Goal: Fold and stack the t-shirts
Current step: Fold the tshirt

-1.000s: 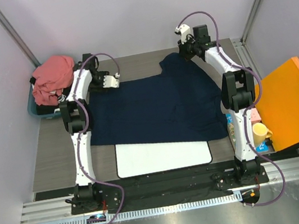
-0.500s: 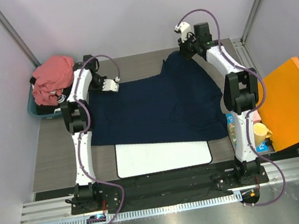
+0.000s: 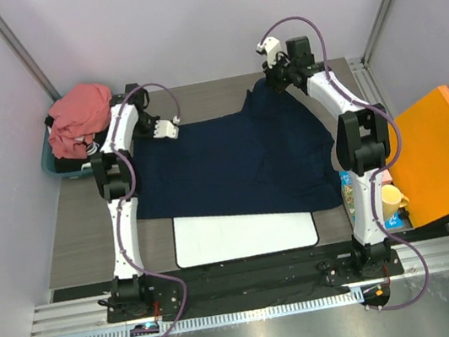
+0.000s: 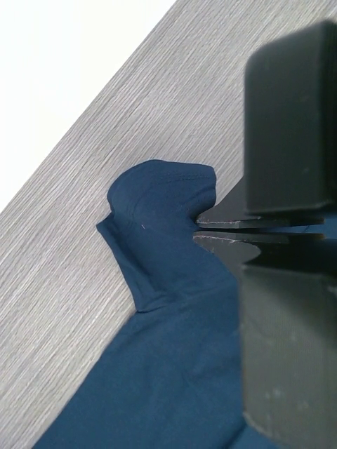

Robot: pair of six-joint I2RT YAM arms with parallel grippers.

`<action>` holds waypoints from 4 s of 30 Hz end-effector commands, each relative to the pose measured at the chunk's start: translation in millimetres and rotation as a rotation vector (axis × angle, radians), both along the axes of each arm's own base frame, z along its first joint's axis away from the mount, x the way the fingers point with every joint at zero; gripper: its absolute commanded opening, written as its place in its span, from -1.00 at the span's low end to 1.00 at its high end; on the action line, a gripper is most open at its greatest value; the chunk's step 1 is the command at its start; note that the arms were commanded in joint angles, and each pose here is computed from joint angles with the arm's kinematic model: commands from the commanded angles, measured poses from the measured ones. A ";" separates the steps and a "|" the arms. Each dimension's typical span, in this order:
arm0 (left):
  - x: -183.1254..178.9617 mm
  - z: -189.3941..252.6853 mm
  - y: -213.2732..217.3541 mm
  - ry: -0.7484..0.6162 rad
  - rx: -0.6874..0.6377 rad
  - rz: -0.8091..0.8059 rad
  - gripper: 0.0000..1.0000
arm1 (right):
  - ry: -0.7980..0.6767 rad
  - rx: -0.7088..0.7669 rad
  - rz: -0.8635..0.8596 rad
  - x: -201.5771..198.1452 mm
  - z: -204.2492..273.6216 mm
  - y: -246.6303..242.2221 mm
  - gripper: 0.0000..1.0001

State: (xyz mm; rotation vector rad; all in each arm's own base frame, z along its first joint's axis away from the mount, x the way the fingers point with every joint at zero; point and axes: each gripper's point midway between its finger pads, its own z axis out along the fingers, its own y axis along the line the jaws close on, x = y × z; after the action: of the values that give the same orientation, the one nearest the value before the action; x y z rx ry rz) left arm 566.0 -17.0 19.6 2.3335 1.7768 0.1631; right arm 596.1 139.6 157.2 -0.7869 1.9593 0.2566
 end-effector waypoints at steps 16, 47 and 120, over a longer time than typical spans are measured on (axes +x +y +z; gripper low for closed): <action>13.0 32.4 3.9 -0.153 -0.291 0.548 0.30 | -0.148 0.004 0.029 -2.7 59.1 10.5 -0.98; -65.8 -55.7 -17.6 0.342 -0.303 0.448 0.05 | -0.196 -0.021 0.065 -4.1 70.9 22.4 -0.98; 16.4 -26.7 36.7 -0.029 -0.250 0.442 0.33 | -0.264 -0.053 0.069 -23.7 100.7 32.1 -0.98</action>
State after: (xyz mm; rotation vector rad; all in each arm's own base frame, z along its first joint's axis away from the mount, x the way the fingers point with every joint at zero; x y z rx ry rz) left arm 623.1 16.9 38.3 1.5806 2.0401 0.1990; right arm 567.1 168.0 215.8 -0.8944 1.8096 0.1718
